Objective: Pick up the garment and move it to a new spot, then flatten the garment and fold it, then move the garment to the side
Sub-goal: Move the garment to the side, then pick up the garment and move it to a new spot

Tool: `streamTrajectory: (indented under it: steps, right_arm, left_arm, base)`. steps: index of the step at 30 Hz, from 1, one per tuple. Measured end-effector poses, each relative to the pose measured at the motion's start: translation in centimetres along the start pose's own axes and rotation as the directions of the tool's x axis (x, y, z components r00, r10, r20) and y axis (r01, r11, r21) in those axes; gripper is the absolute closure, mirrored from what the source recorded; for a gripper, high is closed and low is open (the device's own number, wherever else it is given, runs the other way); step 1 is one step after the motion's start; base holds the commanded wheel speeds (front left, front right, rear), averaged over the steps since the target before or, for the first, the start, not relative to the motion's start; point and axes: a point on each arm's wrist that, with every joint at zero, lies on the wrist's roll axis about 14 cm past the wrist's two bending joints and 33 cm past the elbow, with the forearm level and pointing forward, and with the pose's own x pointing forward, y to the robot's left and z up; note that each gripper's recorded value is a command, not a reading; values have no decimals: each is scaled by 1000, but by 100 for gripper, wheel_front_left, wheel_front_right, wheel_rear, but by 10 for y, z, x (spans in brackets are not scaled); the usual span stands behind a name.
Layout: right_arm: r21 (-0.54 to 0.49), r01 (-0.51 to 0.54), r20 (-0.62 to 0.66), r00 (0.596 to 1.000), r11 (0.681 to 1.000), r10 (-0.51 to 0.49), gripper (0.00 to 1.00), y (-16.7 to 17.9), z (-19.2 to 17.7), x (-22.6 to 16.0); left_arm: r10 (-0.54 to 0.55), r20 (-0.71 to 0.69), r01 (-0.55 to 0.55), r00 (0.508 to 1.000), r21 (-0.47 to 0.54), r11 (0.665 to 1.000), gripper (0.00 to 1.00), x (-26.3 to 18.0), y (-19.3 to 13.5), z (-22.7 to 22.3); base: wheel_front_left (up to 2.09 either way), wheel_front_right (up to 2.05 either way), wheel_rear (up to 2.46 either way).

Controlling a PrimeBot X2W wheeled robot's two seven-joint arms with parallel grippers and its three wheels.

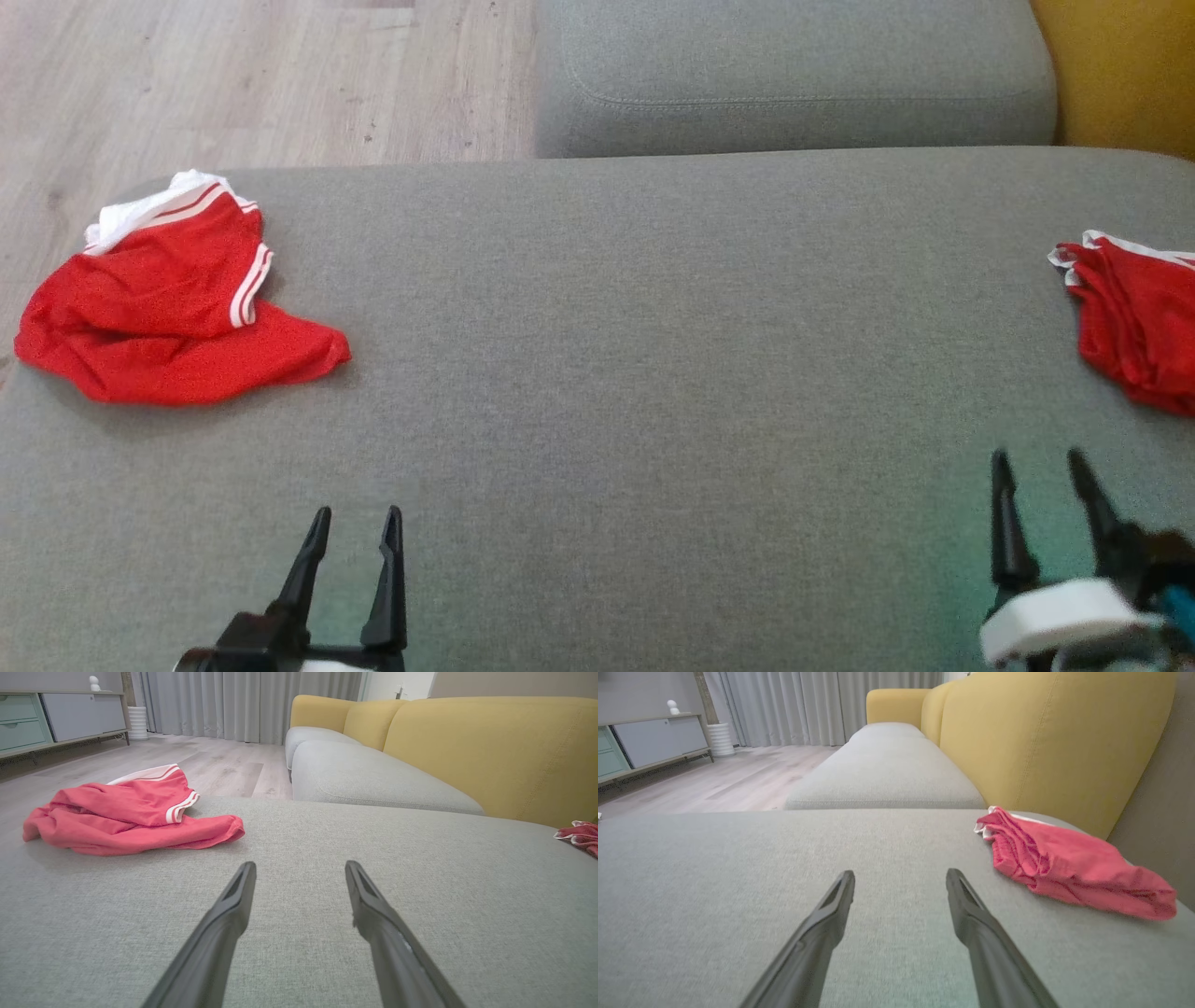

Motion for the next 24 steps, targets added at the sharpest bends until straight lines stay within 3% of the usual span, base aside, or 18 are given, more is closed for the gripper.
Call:
streamTrajectory:
  steps: [6, 14, 24]
  right_arm:
    - [30, -23, -65, 998, 999, 25, 0, 14, -25, -12]
    - [23, -75, -42, 996, 997, 76, 0, 31, -19, -5]
    - [30, -278, -12, 961, 960, 278, 0, 99, -6, 17]
  left_arm:
    - [12, -2, -12, 1000, 7, 1000, 0, 0, 4, 0]
    - [34, 3, -34, 999, 4, 999, 0, -4, 11, 1]
    - [190, 41, -189, 981, -15, 982, 0, -41, 50, 6]
  base:
    - [0, 0, 0]
    - [0, 0, 0]
    - [0, 0, 0]
